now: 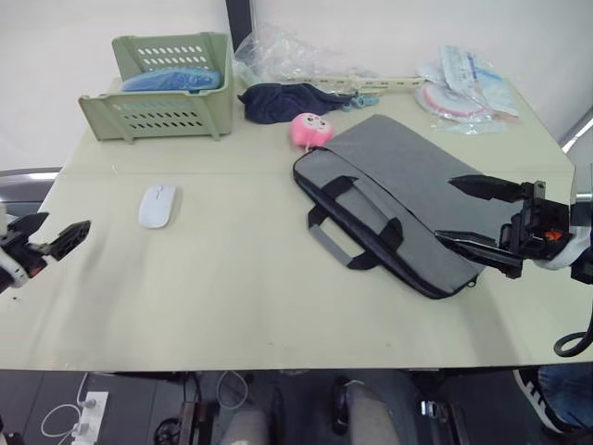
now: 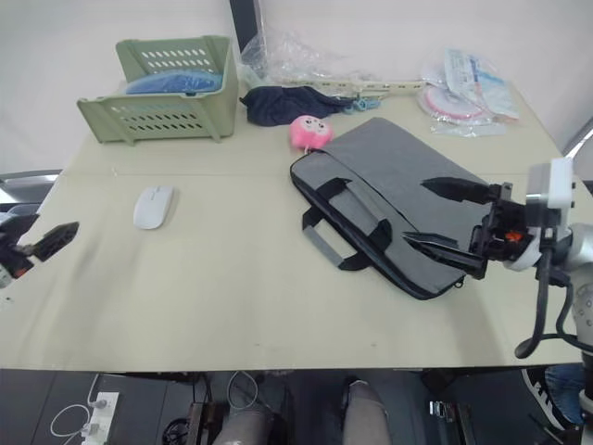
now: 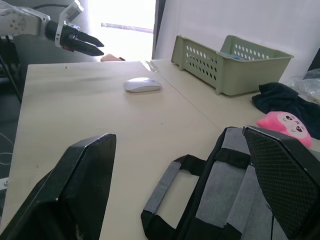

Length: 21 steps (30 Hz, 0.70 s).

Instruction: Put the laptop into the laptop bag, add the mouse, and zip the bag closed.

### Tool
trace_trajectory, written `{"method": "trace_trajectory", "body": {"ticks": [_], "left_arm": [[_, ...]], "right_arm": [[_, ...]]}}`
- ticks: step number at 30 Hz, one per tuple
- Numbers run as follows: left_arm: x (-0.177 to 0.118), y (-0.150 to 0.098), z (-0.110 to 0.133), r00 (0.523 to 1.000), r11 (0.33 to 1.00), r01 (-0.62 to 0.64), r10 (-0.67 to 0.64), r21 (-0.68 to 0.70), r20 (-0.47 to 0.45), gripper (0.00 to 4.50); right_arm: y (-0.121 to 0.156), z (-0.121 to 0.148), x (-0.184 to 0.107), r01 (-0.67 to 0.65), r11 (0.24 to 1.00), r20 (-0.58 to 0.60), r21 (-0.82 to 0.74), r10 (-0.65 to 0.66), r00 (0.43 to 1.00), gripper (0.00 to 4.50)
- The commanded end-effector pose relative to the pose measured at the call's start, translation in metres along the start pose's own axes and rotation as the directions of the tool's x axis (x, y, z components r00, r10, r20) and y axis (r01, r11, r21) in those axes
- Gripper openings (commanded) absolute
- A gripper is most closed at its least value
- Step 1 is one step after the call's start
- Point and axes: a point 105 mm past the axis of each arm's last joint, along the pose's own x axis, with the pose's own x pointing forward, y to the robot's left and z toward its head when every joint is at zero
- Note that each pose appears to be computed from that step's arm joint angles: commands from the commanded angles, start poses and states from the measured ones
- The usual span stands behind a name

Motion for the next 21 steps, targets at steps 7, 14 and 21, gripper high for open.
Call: {"method": "trace_trajectory", "body": {"ticks": [7,14,21], "left_arm": [[0.084,-0.051,0.007,0.993,0.995,-0.061,0.052,-0.081,-0.101,4.50],[0.112,-0.049,0.004,0.985,0.988,-0.128,0.117,-0.082,-0.127,4.50],[0.129,-0.050,0.004,0.984,0.988,-0.138,0.128,-0.073,-0.126,4.50]], "right_arm": [[-0.004,0.010,-0.002,0.043,0.997,0.019,-0.061,-0.042,0.999,4.45],[-0.002,0.010,-0.006,0.064,0.995,0.009,-0.075,-0.064,0.998,4.45],[0.000,0.012,-0.008,0.075,0.994,0.002,-0.080,-0.075,0.997,4.45]]}}
